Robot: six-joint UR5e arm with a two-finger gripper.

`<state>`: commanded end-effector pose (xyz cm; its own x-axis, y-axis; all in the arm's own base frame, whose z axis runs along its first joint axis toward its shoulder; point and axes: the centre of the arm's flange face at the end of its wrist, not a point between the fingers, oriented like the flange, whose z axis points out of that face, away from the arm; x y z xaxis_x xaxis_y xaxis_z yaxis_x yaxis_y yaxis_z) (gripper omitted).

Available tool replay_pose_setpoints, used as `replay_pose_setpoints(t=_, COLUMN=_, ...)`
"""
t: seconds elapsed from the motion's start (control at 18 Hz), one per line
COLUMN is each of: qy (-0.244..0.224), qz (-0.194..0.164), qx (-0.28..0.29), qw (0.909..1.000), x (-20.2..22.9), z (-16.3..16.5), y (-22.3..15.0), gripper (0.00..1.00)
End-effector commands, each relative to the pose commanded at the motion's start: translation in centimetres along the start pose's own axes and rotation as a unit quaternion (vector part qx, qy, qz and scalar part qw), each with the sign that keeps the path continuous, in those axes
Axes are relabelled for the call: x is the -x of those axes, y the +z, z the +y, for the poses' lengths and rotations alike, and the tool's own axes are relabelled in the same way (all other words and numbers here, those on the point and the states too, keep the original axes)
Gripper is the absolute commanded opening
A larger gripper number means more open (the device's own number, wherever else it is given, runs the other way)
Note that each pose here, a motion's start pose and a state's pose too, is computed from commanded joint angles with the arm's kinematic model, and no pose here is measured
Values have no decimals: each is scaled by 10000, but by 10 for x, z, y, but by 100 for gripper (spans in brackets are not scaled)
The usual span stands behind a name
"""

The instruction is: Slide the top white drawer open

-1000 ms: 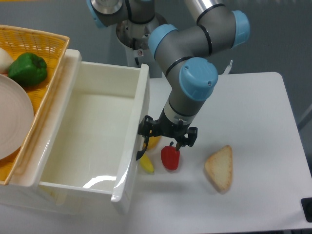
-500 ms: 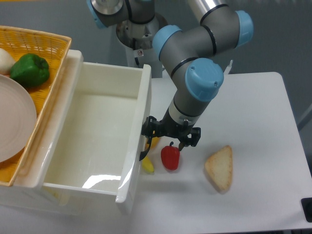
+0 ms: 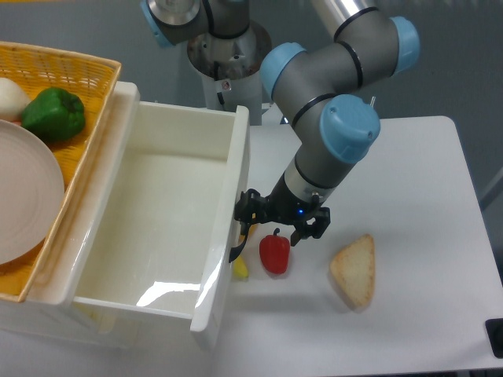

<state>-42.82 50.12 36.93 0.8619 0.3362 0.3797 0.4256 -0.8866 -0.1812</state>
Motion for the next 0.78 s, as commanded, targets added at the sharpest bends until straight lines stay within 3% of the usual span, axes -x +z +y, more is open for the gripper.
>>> replay_pose_setpoints(t=0.78, qy=-403, qz=380, qx=-238, qw=9982, x=16, z=2, y=-2, gripper=100)
